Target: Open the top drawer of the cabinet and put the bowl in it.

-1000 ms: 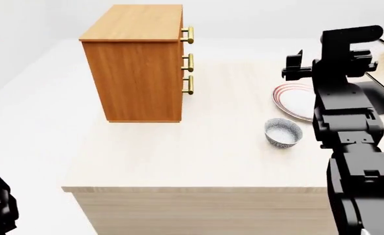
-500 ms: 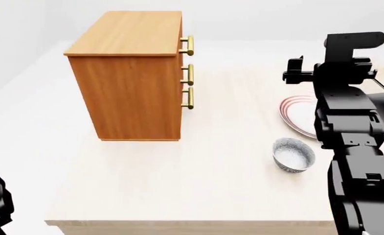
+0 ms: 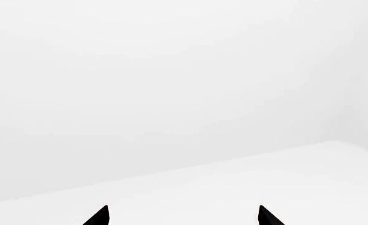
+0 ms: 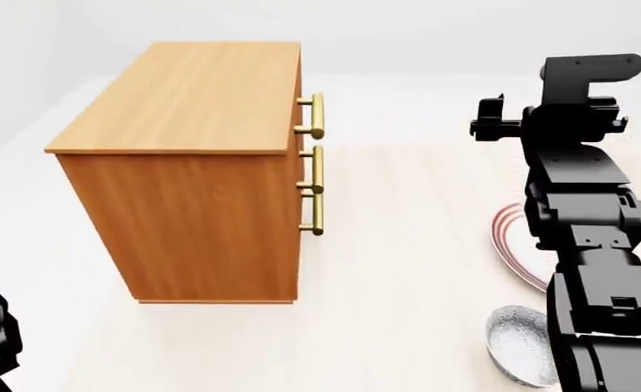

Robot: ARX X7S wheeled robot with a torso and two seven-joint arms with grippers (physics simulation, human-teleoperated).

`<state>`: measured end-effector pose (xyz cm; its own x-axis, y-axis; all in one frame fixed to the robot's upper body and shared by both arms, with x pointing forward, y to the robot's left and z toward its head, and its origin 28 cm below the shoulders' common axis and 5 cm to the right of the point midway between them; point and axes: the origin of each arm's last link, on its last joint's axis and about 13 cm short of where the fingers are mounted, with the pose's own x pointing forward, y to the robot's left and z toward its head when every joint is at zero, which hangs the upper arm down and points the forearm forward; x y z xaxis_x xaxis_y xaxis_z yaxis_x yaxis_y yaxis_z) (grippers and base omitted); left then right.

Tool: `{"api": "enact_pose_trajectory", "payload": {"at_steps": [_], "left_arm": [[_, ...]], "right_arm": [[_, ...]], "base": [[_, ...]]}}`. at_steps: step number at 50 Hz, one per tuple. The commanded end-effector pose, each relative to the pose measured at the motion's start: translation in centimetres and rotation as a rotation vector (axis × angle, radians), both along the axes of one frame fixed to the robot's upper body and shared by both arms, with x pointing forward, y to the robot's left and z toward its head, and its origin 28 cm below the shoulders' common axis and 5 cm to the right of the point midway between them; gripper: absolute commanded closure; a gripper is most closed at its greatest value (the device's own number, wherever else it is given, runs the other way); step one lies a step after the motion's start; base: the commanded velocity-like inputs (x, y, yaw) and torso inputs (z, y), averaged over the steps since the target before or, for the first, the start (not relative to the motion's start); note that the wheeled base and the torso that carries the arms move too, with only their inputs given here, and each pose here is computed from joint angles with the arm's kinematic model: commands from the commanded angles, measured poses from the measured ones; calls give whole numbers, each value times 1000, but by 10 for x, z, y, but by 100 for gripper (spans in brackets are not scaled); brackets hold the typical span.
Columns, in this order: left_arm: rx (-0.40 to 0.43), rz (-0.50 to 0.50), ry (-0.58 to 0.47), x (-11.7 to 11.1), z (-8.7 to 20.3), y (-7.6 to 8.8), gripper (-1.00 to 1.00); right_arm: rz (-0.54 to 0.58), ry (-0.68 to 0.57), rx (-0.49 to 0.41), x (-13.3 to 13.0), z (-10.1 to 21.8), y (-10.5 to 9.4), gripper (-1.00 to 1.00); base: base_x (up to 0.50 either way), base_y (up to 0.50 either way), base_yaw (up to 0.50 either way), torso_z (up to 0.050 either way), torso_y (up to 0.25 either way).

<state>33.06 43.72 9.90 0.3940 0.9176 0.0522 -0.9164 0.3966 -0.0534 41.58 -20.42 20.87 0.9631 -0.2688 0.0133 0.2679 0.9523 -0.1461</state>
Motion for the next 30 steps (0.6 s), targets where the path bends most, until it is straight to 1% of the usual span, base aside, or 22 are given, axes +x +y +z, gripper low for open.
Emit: {"api": "enact_pose_trajectory", "payload": {"at_steps": [1,26,28,30], "left_arm": [[1,-1,2,0,0,1,-100],[5,-5,-5,1,2,1,-100],[5,-6,-7,1,3,1,-100],[5,-7,-8,1,3,1,-100]], "right_arm": [[0,1,0,0,-1,0,-100],[-16,9,13,-1,-4,-5,-100],[-11,1,25,-1,-4,-4,-100],[36,1,93,-1,-2,-1,-100]], "base": [[500,0,0,0,0],[500,0,0,0,0],[500,0,0,0,0],[0,0,0,0,0]]}}
